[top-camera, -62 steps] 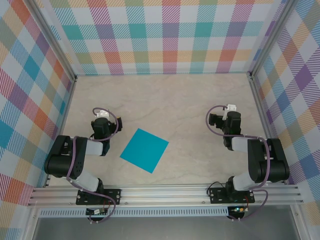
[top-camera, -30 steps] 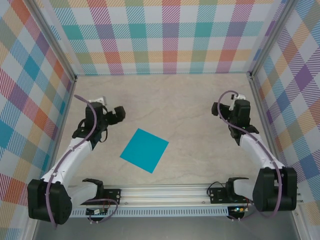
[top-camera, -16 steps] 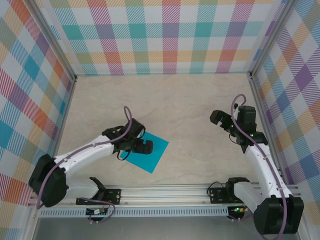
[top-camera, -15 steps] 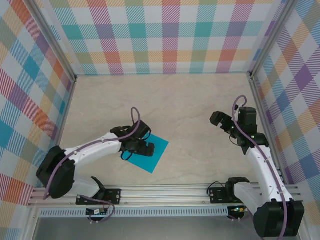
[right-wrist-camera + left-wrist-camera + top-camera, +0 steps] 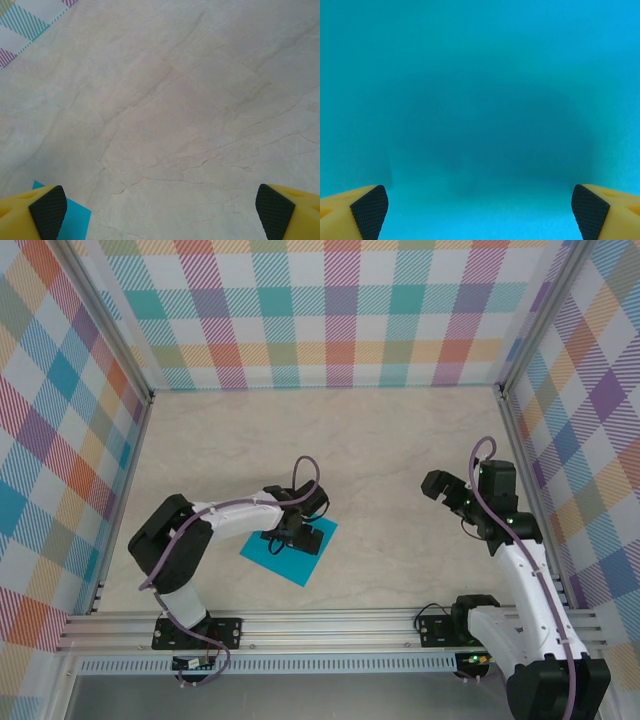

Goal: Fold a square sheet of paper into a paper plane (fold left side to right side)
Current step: Move the square sheet of paper to the center of the table.

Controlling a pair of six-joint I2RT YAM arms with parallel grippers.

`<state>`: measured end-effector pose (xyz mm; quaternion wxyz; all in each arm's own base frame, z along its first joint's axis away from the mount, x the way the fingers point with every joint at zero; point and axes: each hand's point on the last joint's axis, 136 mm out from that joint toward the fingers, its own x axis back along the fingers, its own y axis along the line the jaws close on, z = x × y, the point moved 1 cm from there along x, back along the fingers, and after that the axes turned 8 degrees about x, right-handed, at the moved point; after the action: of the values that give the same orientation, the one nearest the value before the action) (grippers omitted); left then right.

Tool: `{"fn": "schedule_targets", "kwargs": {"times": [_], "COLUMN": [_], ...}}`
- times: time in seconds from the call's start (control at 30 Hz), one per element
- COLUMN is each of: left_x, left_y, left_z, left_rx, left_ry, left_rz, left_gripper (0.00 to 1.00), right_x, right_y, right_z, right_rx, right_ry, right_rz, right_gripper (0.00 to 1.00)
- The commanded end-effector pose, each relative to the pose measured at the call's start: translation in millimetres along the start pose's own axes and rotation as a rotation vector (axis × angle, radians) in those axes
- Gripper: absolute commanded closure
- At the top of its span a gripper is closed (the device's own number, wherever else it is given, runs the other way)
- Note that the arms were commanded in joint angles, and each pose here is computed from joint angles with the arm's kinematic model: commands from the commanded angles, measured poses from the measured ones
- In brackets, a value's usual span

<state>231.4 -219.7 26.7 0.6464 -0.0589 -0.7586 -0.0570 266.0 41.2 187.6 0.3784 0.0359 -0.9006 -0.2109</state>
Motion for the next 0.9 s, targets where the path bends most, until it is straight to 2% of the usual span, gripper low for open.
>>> {"fn": "schedule_targets", "kwargs": {"times": [0.0, 0.33, 0.67, 0.87], "left_x": [-5.0, -25.0, -36.0, -44.6], "left_y": [-13.9, -27.9, -62.3, -76.7], "left_z": [-6.8, -47.6, -117.7, -142.7], "left_rx": [0.028, 0.112, 0.228, 0.320], "left_ry": [0.032, 0.028, -0.019, -0.040], "left_rz": [0.031, -0.001, 0.063, 0.101], "left_gripper": [0.04, 0.04, 0.05, 0.06], "right_x": [13.1, 17.4, 17.7, 15.0], "right_y": [7.3, 7.6, 4.6, 3.8], "right_z": [-9.7, -8.5, -1.5, 3.7], "right_rx": [-0.001, -0.003, -0.012, -0.030], "right_ry": [-0.026, -0.029, -0.013, 0.007], "right_rz": [-0.010, -0.011, -0.003, -0.007], "right_gripper": [0.00, 0.00, 0.00, 0.00]}}
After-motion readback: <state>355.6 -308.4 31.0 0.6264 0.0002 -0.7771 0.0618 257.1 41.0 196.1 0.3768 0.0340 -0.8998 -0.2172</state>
